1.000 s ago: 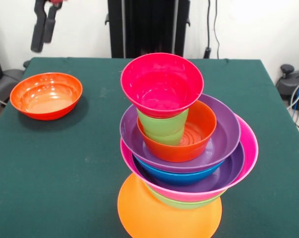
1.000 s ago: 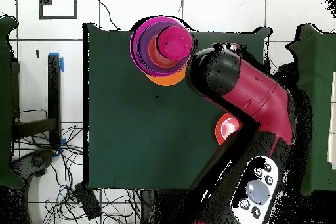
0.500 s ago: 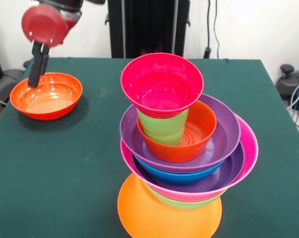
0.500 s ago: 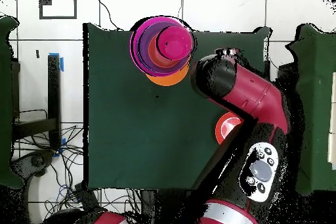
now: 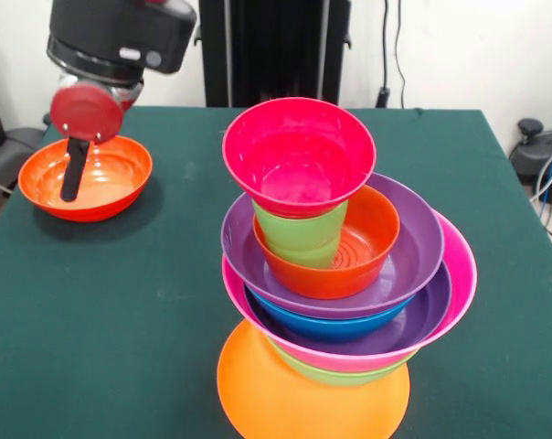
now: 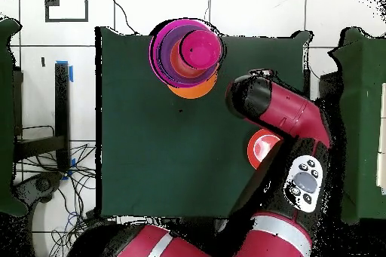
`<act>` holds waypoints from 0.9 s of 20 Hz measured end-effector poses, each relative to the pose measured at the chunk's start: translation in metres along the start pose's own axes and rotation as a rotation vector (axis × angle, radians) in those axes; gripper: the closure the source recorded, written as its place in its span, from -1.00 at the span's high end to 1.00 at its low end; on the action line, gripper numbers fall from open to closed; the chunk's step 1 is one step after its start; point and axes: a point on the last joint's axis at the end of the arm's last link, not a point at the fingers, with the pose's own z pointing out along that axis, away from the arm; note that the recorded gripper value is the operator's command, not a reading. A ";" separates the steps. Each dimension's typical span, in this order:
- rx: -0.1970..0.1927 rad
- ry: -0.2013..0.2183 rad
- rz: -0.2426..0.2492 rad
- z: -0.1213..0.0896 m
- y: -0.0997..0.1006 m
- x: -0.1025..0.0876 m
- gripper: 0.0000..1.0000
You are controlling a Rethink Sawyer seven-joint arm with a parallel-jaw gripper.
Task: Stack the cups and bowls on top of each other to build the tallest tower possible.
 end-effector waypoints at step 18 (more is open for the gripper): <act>0.116 0.048 -0.165 0.074 -0.081 0.047 1.00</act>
